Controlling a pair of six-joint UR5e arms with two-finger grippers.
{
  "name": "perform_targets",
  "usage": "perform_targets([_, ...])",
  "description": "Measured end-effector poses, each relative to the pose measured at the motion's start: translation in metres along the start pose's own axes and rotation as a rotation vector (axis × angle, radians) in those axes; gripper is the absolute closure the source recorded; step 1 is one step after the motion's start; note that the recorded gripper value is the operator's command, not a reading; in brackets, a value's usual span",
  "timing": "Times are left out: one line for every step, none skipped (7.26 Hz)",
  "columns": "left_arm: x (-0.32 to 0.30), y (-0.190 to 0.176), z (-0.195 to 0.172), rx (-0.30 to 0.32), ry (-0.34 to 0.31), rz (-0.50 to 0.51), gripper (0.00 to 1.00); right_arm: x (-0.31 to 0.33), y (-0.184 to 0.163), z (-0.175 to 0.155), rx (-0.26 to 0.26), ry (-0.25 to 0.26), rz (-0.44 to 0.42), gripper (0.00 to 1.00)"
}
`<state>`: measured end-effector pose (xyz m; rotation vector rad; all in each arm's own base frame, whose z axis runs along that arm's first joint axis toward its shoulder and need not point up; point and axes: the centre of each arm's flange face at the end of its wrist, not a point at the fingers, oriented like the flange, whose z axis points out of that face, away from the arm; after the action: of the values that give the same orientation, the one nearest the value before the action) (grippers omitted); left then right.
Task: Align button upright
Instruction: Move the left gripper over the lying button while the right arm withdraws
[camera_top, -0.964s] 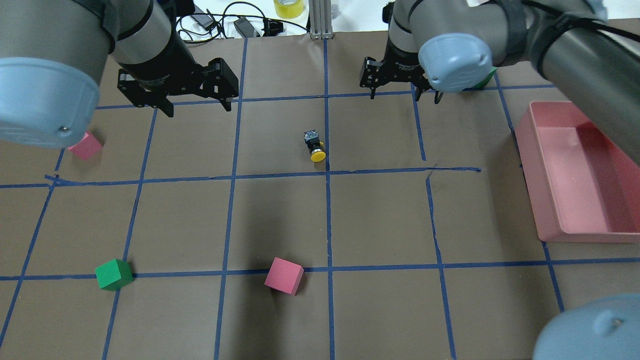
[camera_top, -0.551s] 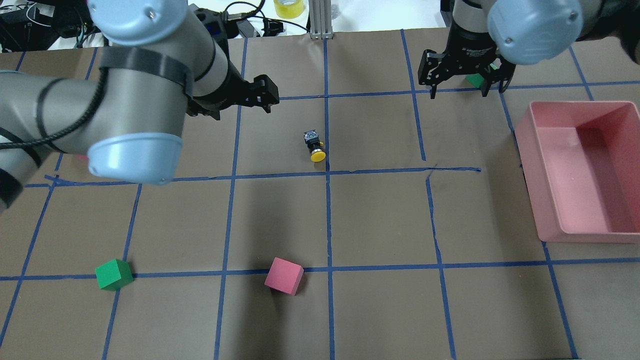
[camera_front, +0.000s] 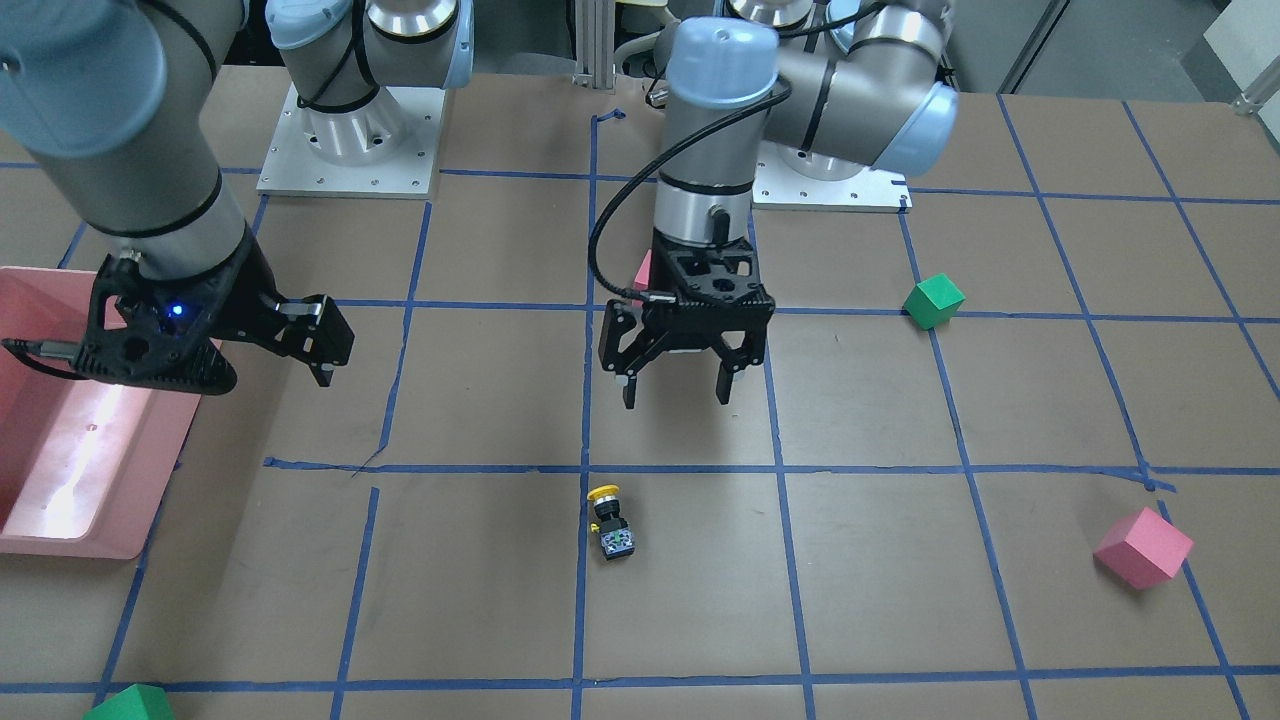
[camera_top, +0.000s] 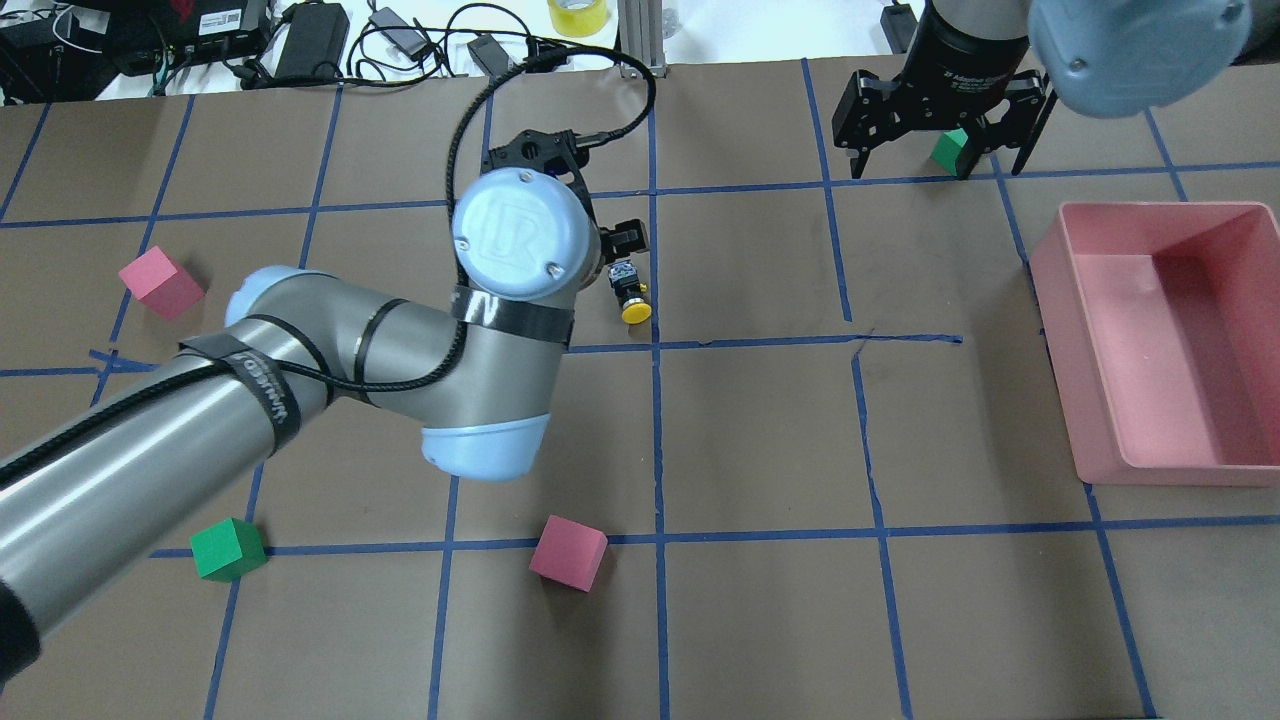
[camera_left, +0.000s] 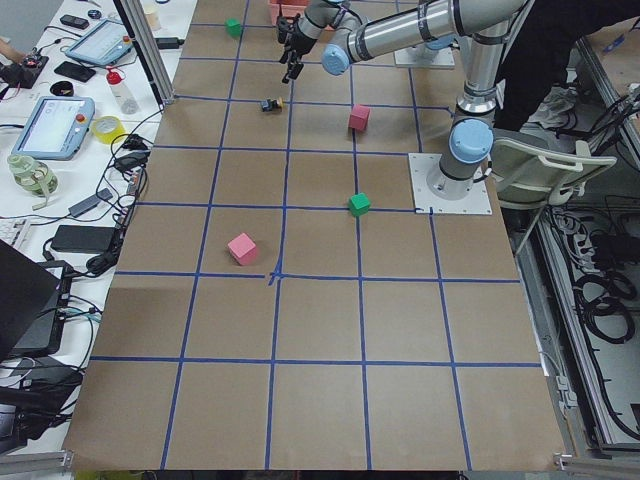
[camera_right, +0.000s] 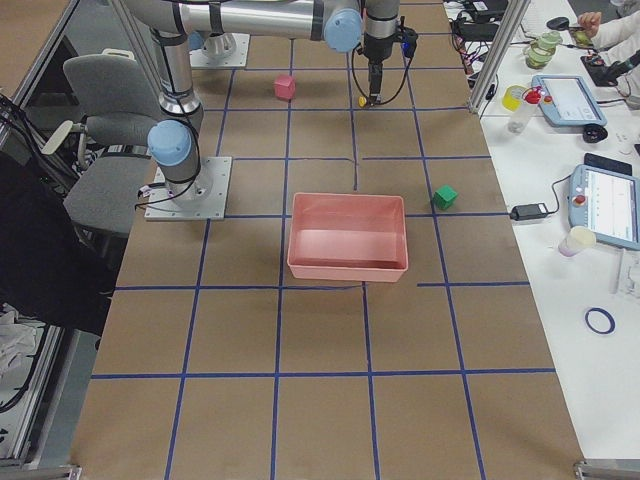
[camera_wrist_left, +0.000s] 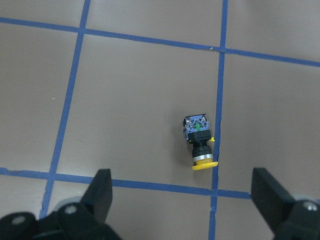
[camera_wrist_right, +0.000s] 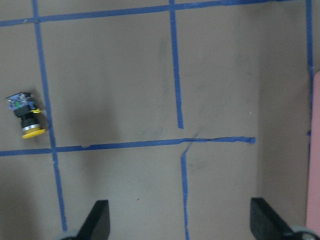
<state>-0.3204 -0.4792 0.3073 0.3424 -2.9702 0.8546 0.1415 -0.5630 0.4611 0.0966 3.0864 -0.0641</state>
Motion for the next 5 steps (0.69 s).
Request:
perform_targets([0.017, 0.021, 0.020, 0.034, -0.011, -0.006, 0.06, -0.003, 0.005, -0.004, -0.003, -0.034, 0.000, 0.00])
perform_targets([0.028, 0.038, 0.041, 0.056, -0.007, -0.003, 0.06, -0.003, 0.009, -0.005, -0.014, -0.034, 0.001, 0.00])
perform_targets([0.034, 0.051, 0.063, 0.077, 0.005, 0.001, 0.07, 0.000, 0.012, -0.005, -0.028, -0.009, 0.001, 0.00])
perform_targets([0.037, 0.063, 0.085, 0.099, 0.008, 0.010, 0.08, 0.002, 0.015, -0.005, -0.040, 0.017, 0.001, 0.00])
perform_targets([0.037, 0.071, 0.102, 0.122, 0.004, 0.025, 0.10, 0.004, 0.016, -0.004, -0.050, 0.031, 0.003, 0.00])
